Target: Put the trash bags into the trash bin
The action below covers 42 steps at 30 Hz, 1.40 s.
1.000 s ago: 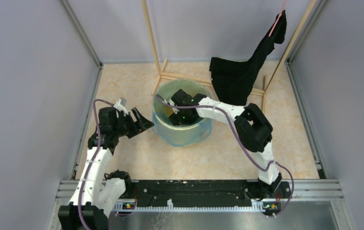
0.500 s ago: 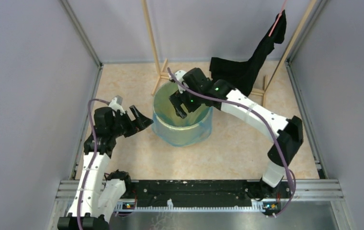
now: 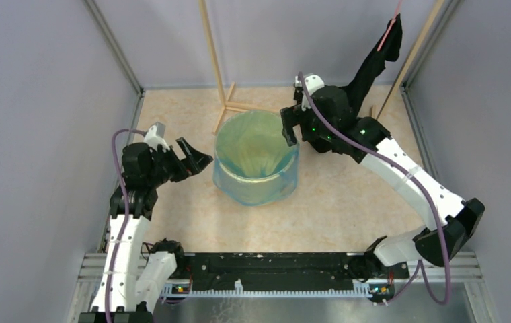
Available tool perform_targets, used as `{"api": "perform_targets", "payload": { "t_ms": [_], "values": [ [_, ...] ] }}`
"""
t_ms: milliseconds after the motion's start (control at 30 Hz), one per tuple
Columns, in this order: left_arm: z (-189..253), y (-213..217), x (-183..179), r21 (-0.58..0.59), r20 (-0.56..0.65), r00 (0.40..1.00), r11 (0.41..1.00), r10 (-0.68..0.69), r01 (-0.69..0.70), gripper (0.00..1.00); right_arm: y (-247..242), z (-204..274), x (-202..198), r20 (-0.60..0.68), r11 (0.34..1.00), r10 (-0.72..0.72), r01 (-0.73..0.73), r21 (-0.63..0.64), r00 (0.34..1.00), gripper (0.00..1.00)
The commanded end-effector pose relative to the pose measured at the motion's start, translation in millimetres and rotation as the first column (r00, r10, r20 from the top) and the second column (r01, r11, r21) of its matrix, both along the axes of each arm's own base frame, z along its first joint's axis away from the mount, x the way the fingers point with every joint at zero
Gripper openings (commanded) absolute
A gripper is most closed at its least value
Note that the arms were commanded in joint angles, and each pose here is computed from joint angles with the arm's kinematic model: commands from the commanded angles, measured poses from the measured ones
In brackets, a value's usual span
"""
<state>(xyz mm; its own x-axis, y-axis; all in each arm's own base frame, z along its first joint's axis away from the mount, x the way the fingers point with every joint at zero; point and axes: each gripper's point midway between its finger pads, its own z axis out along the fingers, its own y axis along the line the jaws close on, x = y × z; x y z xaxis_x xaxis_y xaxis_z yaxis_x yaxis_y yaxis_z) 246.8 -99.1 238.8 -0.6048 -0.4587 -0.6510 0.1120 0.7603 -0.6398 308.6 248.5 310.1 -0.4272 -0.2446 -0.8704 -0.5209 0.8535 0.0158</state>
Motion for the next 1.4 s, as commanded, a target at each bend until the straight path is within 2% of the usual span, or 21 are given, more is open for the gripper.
{"api": "perform_targets", "payload": {
  "t_ms": [0, 233, 400, 533, 667, 767, 933, 1133, 1367],
  "values": [
    [30, -4, -1, 0.006, 0.083, 0.996, 0.999, -0.032, 0.032, 0.98, -6, -16, 22, -0.048, 0.995, -0.062, 0.065, 0.073, 0.997, 0.96],
    [69, -2, -8, 0.042, 0.209, 0.977, 0.998, -0.044, 0.036, 0.98, 13, -58, 19, -0.17, 0.992, -0.022, 0.042, 0.118, 0.985, 0.89],
    [100, -1, -13, 0.055, 0.293, 0.955, 0.998, -0.046, 0.032, 0.98, 43, -63, 6, -0.237, 0.962, 0.077, -0.01, 0.275, 0.969, 0.85],
    [119, -4, -17, 0.049, 0.326, 0.944, 0.998, -0.06, 0.046, 0.98, 64, -62, 1, -0.251, 0.932, 0.065, 0.031, 0.36, 0.966, 0.82],
    [143, -14, -26, 0.052, 0.388, 0.912, 0.992, -0.129, 0.119, 0.99, 94, -65, -2, -0.238, 0.906, -0.002, 0.102, 0.41, 0.971, 0.82],
    [166, -29, -39, 0.064, 0.444, 0.871, 0.977, -0.211, 0.204, 0.99, 124, -68, -4, -0.246, 0.882, -0.02, 0.133, 0.453, 0.969, 0.82],
    [198, -37, -56, 0.081, 0.52, 0.816, 0.966, -0.251, 0.245, 0.98, 190, -69, -13, -0.26, 0.84, 0.009, 0.133, 0.526, 0.966, 0.82],
    [203, -45, -70, 0.073, 0.544, 0.787, 0.951, -0.29, 0.299, 0.99, 282, -72, -39, -0.277, 0.8, 0.098, 0.09, 0.594, 0.956, 0.82],
    [222, -54, -95, 0.107, 0.606, 0.714, 0.925, -0.351, 0.363, 0.99, 368, -60, -82, -0.262, 0.726, 0.31, -0.049, 0.686, 0.914, 0.82]
  ]
}}
